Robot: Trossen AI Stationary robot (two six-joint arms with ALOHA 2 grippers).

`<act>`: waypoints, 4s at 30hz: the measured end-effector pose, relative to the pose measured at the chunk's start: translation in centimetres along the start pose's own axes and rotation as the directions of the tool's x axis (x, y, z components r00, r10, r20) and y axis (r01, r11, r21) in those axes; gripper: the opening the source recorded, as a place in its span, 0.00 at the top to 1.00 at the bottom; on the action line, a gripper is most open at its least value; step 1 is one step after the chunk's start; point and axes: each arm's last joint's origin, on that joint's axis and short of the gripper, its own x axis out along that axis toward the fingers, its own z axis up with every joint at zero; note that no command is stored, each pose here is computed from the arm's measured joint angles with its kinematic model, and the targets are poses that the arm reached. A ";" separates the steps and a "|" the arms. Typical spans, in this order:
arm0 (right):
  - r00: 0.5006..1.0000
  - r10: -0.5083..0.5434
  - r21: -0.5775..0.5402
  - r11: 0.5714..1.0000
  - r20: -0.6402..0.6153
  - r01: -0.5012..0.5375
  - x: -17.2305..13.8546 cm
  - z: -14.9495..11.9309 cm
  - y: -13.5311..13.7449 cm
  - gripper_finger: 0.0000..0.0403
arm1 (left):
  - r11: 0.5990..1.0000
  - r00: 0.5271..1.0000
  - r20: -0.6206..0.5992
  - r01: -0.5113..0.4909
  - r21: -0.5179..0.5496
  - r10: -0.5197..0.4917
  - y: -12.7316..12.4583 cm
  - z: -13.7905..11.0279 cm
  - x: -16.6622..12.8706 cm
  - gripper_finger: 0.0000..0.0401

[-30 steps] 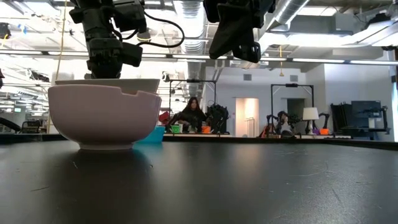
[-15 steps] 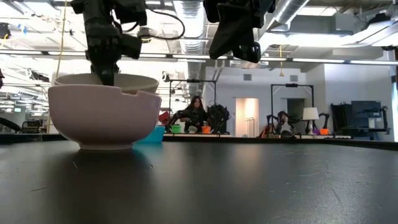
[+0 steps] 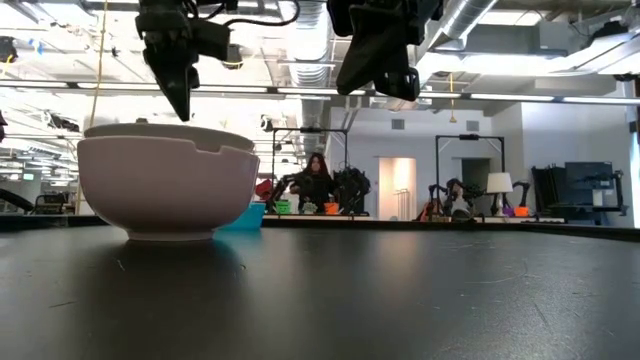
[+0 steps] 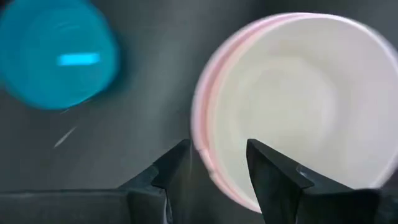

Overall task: Nest bowls inside each other
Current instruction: Stack the blue bowl on top of the gray bowl

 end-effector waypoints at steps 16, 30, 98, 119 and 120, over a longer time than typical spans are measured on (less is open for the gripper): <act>0.997 0.022 0.022 1.000 -0.069 -0.021 0.0 -0.4 -0.1 1.00 | 0.979 0.950 0.235 0.204 0.026 -0.205 -0.6 0.5 3.5 0.65; 0.670 -0.199 0.088 0.925 -0.715 0.369 -3.0 -9.9 2.8 1.00 | 0.934 0.794 0.493 0.283 0.217 -0.355 -3.0 2.9 1.0 0.65; 0.999 -0.043 -0.056 0.998 -0.008 0.042 0.2 3.8 1.7 1.00 | 0.991 0.800 0.586 -0.080 -0.111 0.130 -2.9 -4.6 -5.8 0.65; 0.991 -0.090 -0.039 0.995 0.104 0.095 8.5 13.5 -2.3 1.00 | 0.969 0.767 0.615 -0.038 -0.243 0.184 -1.2 -9.1 -5.2 0.65; 0.986 -0.118 -0.038 0.992 0.115 0.123 8.5 13.4 -2.2 1.00 | 0.969 0.767 0.615 -0.037 -0.243 0.184 -1.2 -9.1 -5.2 0.65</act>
